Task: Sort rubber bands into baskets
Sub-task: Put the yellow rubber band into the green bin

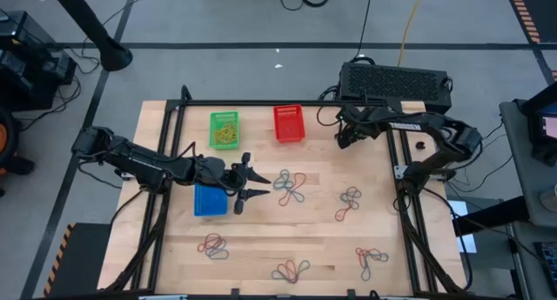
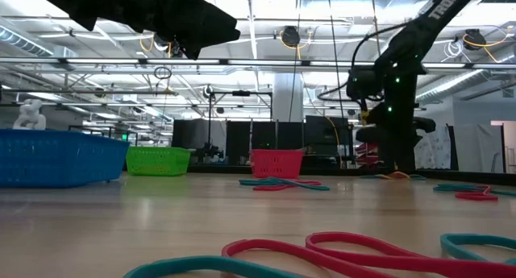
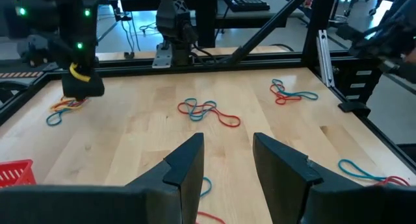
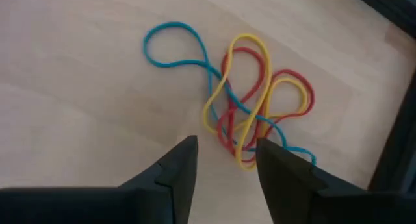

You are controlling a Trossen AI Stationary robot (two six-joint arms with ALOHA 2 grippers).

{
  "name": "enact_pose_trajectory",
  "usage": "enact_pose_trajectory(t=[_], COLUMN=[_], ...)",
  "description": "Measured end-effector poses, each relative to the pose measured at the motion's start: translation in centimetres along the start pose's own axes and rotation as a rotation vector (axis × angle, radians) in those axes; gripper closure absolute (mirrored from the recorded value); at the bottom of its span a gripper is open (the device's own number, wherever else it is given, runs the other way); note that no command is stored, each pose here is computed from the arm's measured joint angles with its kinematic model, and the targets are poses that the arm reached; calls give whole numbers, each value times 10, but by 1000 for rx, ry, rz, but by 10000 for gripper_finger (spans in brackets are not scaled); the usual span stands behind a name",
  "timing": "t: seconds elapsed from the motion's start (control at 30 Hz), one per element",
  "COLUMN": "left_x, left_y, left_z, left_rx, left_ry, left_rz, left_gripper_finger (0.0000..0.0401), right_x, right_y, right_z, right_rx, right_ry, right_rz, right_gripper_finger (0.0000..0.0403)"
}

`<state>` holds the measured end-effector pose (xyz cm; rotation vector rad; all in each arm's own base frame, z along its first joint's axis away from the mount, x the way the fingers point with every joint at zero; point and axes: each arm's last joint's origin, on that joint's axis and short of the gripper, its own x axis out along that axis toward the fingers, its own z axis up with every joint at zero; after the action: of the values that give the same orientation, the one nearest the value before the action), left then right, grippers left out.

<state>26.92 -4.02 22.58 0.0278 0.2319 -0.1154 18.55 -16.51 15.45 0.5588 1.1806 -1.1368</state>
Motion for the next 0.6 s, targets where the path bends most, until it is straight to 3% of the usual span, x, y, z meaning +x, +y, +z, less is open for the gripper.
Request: enact_pose_trajectory(t=[0.17,0.6], left_x=[0,0], left_y=[0,0], left_z=[-1,-1], left_rx=[0,0], left_ry=[6,6], left_rz=[-1,-1], left_gripper_finger=[260,260], right_x=[9,17], right_y=[0,-1], right_z=[-1,-11], right_rx=[7,30], right_ry=[5,19], right_rz=[-97,-97], right_gripper_finger=[255,273])
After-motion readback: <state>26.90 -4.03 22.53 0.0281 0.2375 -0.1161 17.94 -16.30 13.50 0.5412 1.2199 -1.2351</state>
